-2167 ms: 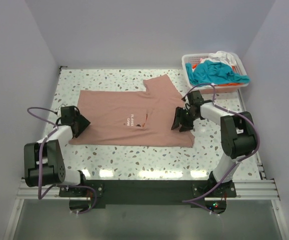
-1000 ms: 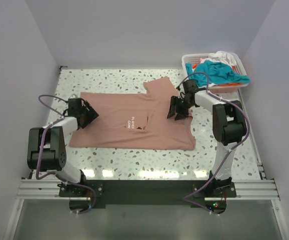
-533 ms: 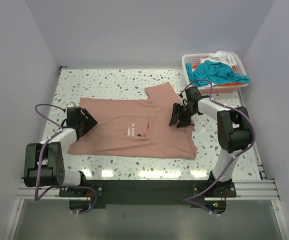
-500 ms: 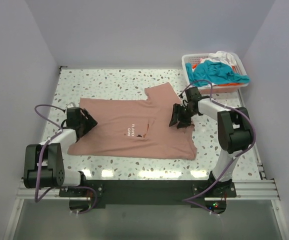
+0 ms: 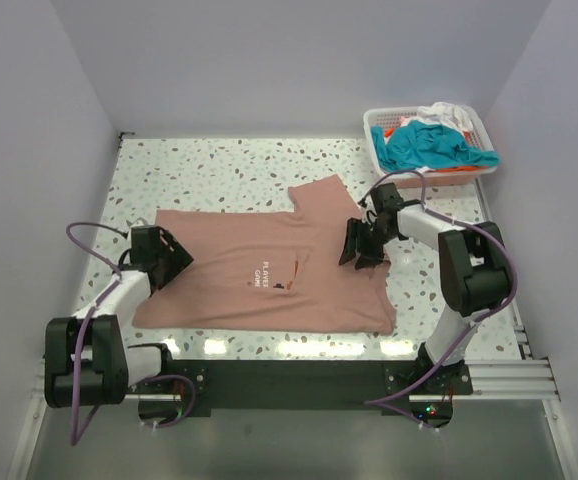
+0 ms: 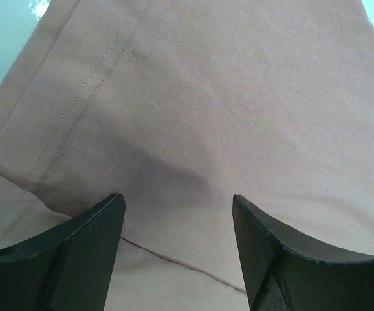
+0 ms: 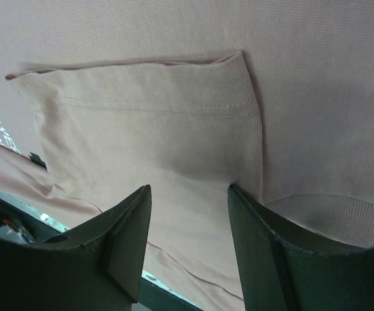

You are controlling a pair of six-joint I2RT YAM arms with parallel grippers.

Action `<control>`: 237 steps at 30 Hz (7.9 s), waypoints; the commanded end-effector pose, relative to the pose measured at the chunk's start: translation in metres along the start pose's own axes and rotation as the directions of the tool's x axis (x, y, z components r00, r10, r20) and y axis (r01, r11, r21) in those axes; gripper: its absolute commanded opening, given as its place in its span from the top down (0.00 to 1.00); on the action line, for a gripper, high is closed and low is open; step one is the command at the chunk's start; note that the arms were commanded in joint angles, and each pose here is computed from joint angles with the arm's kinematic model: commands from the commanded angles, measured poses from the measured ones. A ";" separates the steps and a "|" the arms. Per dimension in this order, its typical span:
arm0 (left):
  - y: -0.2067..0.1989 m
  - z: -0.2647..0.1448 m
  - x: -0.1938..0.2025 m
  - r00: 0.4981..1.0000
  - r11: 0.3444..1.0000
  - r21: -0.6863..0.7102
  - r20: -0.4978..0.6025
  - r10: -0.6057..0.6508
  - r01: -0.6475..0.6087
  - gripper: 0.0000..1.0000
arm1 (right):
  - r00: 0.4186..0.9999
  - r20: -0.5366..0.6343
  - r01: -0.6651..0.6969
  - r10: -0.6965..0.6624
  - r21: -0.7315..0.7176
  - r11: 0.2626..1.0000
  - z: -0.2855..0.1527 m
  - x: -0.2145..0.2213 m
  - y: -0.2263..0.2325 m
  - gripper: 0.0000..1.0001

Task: Fold and stack the t-shirts
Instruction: Fold the tshirt

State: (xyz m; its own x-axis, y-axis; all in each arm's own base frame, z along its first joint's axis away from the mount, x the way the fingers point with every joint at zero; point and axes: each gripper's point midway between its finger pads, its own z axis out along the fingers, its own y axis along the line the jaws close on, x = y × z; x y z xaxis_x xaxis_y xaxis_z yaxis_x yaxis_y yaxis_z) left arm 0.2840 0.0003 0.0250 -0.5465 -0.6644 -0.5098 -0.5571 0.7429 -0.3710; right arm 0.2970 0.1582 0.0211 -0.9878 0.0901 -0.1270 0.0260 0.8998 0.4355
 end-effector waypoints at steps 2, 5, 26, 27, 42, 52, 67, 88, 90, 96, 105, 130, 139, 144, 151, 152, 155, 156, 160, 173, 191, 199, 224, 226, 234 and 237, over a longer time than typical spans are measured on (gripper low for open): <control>0.008 -0.012 -0.006 1.000 0.997 -0.078 -0.015 0.000 -0.002 0.27 | 0.993 -0.107 -0.026 0.041 0.137 0.990 -0.009 0.030 -0.022 0.44; -0.009 -0.017 -0.034 0.999 0.998 -0.059 0.041 0.023 -0.021 0.26 | 0.998 -0.057 -0.005 0.012 0.126 0.992 -0.032 0.005 -0.005 0.44; -0.086 0.025 -0.159 0.974 0.996 -0.005 0.208 0.087 -0.088 0.25 | 0.869 0.451 0.178 -0.204 0.099 0.979 -0.042 -0.254 0.076 0.44; -0.087 0.027 -0.160 0.975 0.996 -0.002 0.204 0.092 -0.094 0.25 | 0.853 0.475 0.191 -0.218 0.105 0.976 -0.040 -0.263 0.076 0.44; -0.097 0.041 -0.157 0.979 0.989 0.025 0.150 0.138 -0.143 0.25 | 0.820 0.515 0.166 -0.251 0.206 0.964 0.009 -0.301 0.046 0.44; -0.096 0.041 -0.159 0.979 0.990 0.011 0.145 0.141 -0.144 0.25 | 0.817 0.508 0.177 -0.274 0.232 0.957 0.029 -0.307 0.035 0.44; -0.075 0.054 -0.167 0.990 0.997 -0.045 0.124 0.072 -0.067 0.25 | 0.858 0.433 0.173 -0.276 0.263 0.949 0.037 -0.279 0.019 0.65; -0.058 0.102 -0.171 0.996 0.993 -0.112 0.087 0.037 -0.027 0.49 | 0.852 0.448 0.175 -0.270 0.243 0.954 0.027 -0.274 0.025 1.00; -0.056 0.104 -0.172 0.995 0.992 -0.122 0.089 0.037 -0.026 0.50 | 0.852 0.448 0.176 -0.270 0.240 0.955 0.025 -0.274 0.026 1.00; -0.051 0.112 -0.169 0.996 0.989 -0.144 0.078 0.038 -0.026 0.53 | 0.852 0.450 0.175 -0.269 0.239 0.955 0.023 -0.273 0.027 1.00; -0.044 0.120 -0.165 0.997 0.984 -0.176 0.057 0.043 -0.032 0.60 | 0.849 0.456 0.172 -0.267 0.239 0.956 0.020 -0.273 0.028 1.00; -0.050 0.141 -0.157 0.998 0.989 -0.139 0.002 0.058 -0.057 1.00 | 0.785 0.579 0.115 -0.222 0.215 0.970 -0.036 -0.311 0.049 1.00; -0.085 0.159 -0.181 0.998 0.999 -0.012 0.042 0.043 -0.043 1.00 | 0.725 0.661 0.103 -0.195 0.176 0.979 -0.054 -0.352 0.051 1.00; -0.120 0.158 -0.208 0.995 0.993 0.099 0.086 0.059 -0.067 1.00 | 0.682 0.717 0.095 -0.146 0.111 0.989 -0.071 -0.370 0.053 1.00; -0.135 0.127 -0.222 0.984 0.979 0.167 0.152 0.094 -0.119 1.00 | 0.685 0.716 0.146 -0.133 0.043 0.988 -0.086 -0.352 0.070 1.00; -0.127 0.127 -0.210 0.986 0.980 0.159 0.133 0.100 -0.121 1.00 | 0.677 0.724 0.158 -0.133 0.033 0.987 -0.093 -0.349 0.075 1.00; -0.121 0.113 -0.200 0.983 0.976 0.165 0.139 0.118 -0.141 1.00 | 0.678 0.722 0.170 -0.134 0.024 0.985 -0.106 -0.329 0.078 1.00; -0.119 0.110 -0.197 0.982 0.975 0.162 0.137 0.127 -0.149 1.00 | 0.702 0.699 0.161 -0.134 0.028 0.986 -0.097 -0.318 0.072 1.00; -0.109 0.091 -0.188 0.978 0.975 0.144 0.150 0.147 -0.168 1.00 | 0.714 0.683 0.182 -0.155 0.032 0.983 -0.111 -0.288 0.073 1.00; -0.053 0.059 -0.148 0.974 0.981 -0.013 0.121 0.192 -0.192 1.00 | 0.759 0.628 0.180 -0.172 0.052 0.982 -0.138 -0.180 0.061 1.00; 0.002 0.015 -0.112 0.975 0.979 -0.124 0.128 0.179 -0.163 1.00 | 0.817 0.557 0.114 -0.148 0.096 0.989 -0.141 -0.055 0.018 1.00; 0.007 0.008 -0.102 0.976 0.980 -0.115 0.130 0.177 -0.163 1.00 | 0.830 0.540 0.090 -0.142 0.122 0.988 -0.143 -0.033 0.007 1.00; 0.009 -0.013 -0.090 0.984 0.990 -0.093 0.138 0.114 -0.102 0.38 | 0.897 0.379 0.161 -0.228 0.199 0.967 -0.105 0.001 0.022 0.41; 0.000 -0.010 -0.093 0.984 0.993 -0.057 0.138 0.112 -0.105 0.38 | 0.903 0.364 0.184 -0.231 0.160 0.970 -0.087 -0.014 0.033 0.41; -0.017 -0.001 -0.096 0.987 0.995 0.008 0.122 0.100 -0.102 0.38 | 0.917 0.342 0.207 -0.207 0.037 0.978 -0.026 -0.069 0.065 0.43; -0.016 0.000 -0.093 0.987 0.994 0.004 0.114 0.109 -0.110 0.38 | 0.925 0.325 0.188 -0.196 0.056 0.981 -0.010 -0.082 0.061 0.44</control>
State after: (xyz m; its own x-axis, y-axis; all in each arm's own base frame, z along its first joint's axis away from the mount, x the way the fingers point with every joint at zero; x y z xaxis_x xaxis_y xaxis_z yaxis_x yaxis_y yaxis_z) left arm 0.3183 0.0509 0.0540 -0.5844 -0.5723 -0.5753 -0.5309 0.8058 -0.2623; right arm 0.3448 0.1832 0.0490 -0.9093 0.0210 -0.4157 -0.1175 0.9452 0.3047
